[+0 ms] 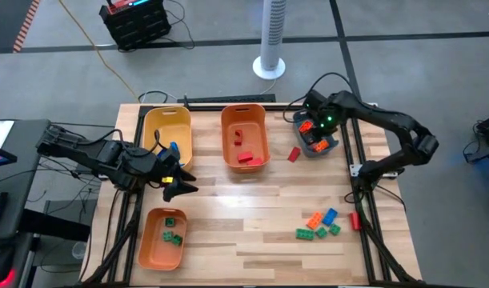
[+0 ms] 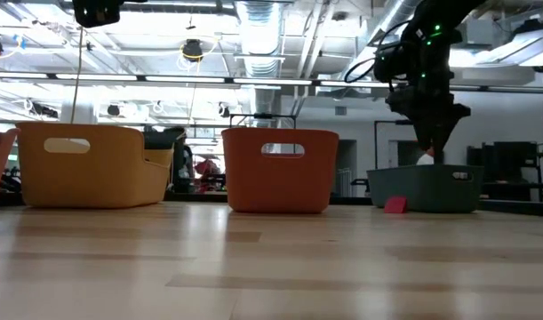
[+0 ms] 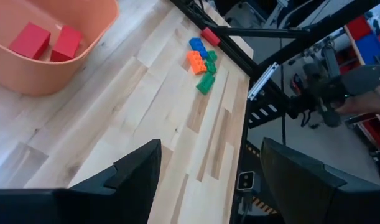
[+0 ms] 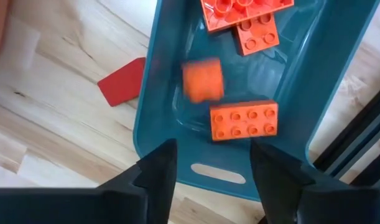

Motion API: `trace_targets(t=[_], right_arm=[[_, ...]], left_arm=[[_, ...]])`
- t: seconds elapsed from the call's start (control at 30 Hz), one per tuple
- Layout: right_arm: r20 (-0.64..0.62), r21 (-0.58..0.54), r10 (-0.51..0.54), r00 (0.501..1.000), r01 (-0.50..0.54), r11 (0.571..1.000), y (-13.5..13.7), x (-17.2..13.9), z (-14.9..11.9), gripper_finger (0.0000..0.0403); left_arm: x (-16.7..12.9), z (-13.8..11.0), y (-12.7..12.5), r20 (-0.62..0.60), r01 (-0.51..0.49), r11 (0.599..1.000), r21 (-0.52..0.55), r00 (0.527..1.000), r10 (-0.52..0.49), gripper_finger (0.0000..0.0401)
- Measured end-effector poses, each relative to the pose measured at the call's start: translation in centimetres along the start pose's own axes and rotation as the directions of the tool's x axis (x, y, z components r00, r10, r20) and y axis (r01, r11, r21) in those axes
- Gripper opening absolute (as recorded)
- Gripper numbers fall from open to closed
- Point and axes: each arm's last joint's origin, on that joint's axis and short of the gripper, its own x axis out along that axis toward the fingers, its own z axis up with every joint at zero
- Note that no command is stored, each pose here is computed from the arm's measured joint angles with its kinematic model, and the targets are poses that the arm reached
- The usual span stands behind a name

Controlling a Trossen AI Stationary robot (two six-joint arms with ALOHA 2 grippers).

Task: Sort blocks
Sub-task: Put the orange game piece into the blue bin

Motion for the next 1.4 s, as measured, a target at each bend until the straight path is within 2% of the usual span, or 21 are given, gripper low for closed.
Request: trace_targets(t=[0.2,0.37,0.47,0.7,0.8,0.9,1.03,1.13,1.4], right_arm=[[0.061,-0.03,0.027,0.998,-0.025,0.999,0.6,-1.7,-1.3,0.0225],[0.141,-0.141,0.112,0.984,-0.092,0.986,3.8,-3.9,-4.4,0.0226],[0.146,-0.195,0.166,0.975,-0.136,0.971,6.2,-4.5,-6.6,0.0226],[0.039,-0.266,0.204,0.978,-0.186,0.946,10.7,-1.9,-12.8,0.0226],[-0.047,-0.205,0.159,0.986,-0.166,0.965,11.5,-0.3,-15.5,0.0226],[-0.116,-0.073,0.13,0.985,-0.139,0.988,12.2,0.5,-17.6,0.0226],[-0.166,0.067,0.173,0.971,-0.164,0.984,13.7,0.9,-19.3,0.0226],[-0.187,0.111,0.221,0.957,-0.203,0.973,15.0,1.3,-20.2,0.0226],[-0.275,0.164,0.216,0.937,-0.175,0.971,17.7,3.8,-22.2,0.0226]], left_arm=[[0.0,0.0,0.0,-0.002,0.0,1.0,0.0,1.0,0.0,0.0267],[0.0,-0.1,0.0,-0.012,0.002,1.0,0.006,1.0,-0.001,0.0267],[0.0,-0.1,0.0,-0.012,0.003,1.0,0.026,1.0,-0.003,0.0267],[0.0,-0.1,0.0,-0.026,0.016,0.998,0.067,1.0,-0.015,0.0267],[0.0,-0.1,0.0,-0.043,0.032,0.997,0.076,0.999,-0.029,0.0267],[0.0,-0.2,-0.1,-0.053,0.043,0.995,0.087,0.998,-0.039,0.0267],[0.0,-0.2,-0.1,-0.065,0.056,0.993,0.103,0.997,-0.049,0.0267],[0.0,-0.2,-0.1,-0.076,0.067,0.992,0.106,0.995,-0.059,0.0267],[-0.1,-0.4,-0.3,-0.122,0.112,0.988,0.108,0.988,-0.099,0.0267]])
